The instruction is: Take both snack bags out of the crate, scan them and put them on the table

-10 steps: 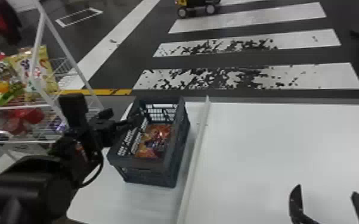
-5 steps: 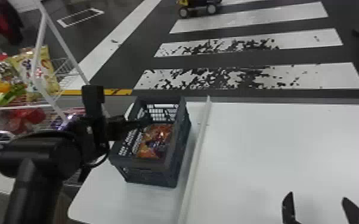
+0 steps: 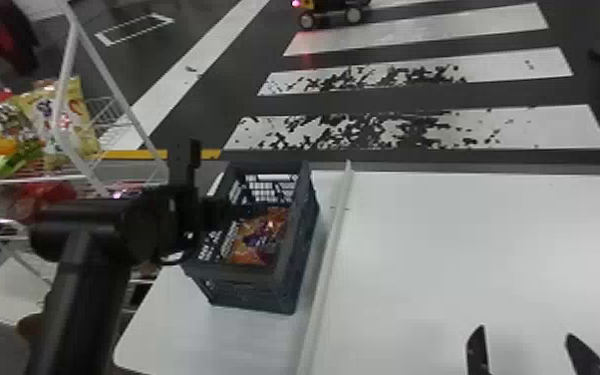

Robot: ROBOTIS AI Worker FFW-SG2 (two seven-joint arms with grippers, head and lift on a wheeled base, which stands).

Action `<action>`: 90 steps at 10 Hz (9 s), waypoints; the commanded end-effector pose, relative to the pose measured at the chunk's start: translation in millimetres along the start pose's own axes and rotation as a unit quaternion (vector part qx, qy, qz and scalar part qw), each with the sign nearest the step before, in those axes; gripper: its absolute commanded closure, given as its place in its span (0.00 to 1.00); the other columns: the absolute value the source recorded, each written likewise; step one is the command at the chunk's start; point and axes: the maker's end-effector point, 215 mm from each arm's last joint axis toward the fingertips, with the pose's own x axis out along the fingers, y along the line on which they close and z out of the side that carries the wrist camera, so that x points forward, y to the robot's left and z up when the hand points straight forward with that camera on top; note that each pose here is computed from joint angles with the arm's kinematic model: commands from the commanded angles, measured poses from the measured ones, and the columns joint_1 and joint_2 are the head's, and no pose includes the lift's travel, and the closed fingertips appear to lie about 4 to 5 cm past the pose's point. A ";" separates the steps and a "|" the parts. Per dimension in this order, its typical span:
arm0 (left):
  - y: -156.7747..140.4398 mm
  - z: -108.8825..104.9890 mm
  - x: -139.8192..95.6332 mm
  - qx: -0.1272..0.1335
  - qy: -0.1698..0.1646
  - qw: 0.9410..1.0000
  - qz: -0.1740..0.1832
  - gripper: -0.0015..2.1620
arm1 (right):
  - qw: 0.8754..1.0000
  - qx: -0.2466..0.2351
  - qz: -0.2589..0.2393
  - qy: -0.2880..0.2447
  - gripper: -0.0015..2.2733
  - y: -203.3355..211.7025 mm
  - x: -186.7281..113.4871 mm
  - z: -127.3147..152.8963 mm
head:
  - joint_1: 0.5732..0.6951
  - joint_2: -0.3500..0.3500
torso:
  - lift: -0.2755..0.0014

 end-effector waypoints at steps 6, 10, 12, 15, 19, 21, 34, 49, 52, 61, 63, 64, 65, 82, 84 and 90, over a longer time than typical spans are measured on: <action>-4.6 -18.9 46.5 0.004 0.052 0.999 0.010 0.09 | 1.000 -0.004 -0.001 0.007 0.02 -3.7 2.1 -8.6 | 1.00 0.98 | 0.65; 5.0 -57.5 62.9 -0.002 0.092 0.995 0.026 0.09 | 1.000 -0.008 0.008 0.010 0.02 -0.7 11.4 -13.4 | 1.00 0.98 | 0.65; 7.5 -71.1 69.6 -0.003 0.103 0.994 0.032 0.09 | 1.000 -0.009 0.010 0.011 0.02 -2.2 12.7 -14.8 | 1.00 0.99 | 0.65; -5.0 -74.8 85.4 0.017 0.116 0.993 0.028 0.09 | 1.000 -0.011 0.013 0.012 0.02 -1.4 12.9 -15.9 | 1.00 0.99 | 0.65; -5.8 -86.3 94.4 0.019 0.126 0.991 0.028 0.10 | 1.000 -0.008 0.013 0.013 0.02 -1.5 11.7 -16.9 | 1.00 0.97 | 0.65; -2.1 -92.3 99.8 0.020 0.129 0.991 0.020 0.22 | 1.000 -0.008 0.015 0.014 0.02 -0.4 11.1 -17.6 | 1.00 0.97 | 0.65; 18.8 -29.8 20.5 -0.005 0.067 0.997 0.039 0.95 | 1.000 -0.009 0.014 0.018 0.02 -1.3 12.2 -22.4 | 1.00 1.00 | 0.65; -50.2 47.8 -56.7 -0.030 -0.036 0.999 -0.016 0.95 | 1.000 -0.008 0.015 0.018 0.02 0.2 11.1 -21.9 | 1.00 0.99 | 0.65; -129.9 52.2 -45.1 -0.028 -0.038 0.997 -0.063 0.95 | 1.000 -0.009 0.010 0.019 0.02 -4.3 10.3 -22.4 | 1.00 0.90 | 0.65; -285.7 12.4 -27.1 0.035 0.001 0.991 -0.127 0.95 | 0.995 0.036 -0.055 -0.074 0.02 -51.0 1.6 34.0 | 1.00 0.52 | 0.65; -304.7 -17.1 -22.1 0.057 0.022 0.991 -0.123 0.95 | 0.993 0.048 -0.066 -0.089 0.02 -58.5 -1.4 43.1 | 1.00 0.45 | 0.65; -309.4 -30.8 -20.3 0.062 0.029 0.991 -0.118 0.95 | 0.992 0.052 -0.071 -0.094 0.02 -63.5 -3.2 46.3 | 1.00 0.43 | 0.65; -315.4 -46.5 -19.6 0.062 0.036 0.990 -0.120 0.95 | 0.991 0.055 -0.076 -0.097 0.02 -68.5 -3.9 47.4 | 1.00 0.41 | 0.65; -384.9 -84.2 -15.0 0.025 -0.071 0.991 -0.107 0.01 | 0.990 0.064 -0.081 -0.098 0.02 -75.0 -4.6 47.3 | 1.00 0.18 | 0.65; -353.3 -60.1 -28.3 0.036 -0.124 0.988 -0.083 0.02 | 0.990 0.064 -0.077 -0.097 0.02 -70.8 -2.6 48.5 | 1.00 0.23 | 0.65; -222.4 29.8 -116.2 0.065 -0.395 0.916 -0.021 0.04 | 0.995 0.044 -0.067 -0.064 0.03 -60.6 15.7 49.0 | 1.00 0.48 | 0.65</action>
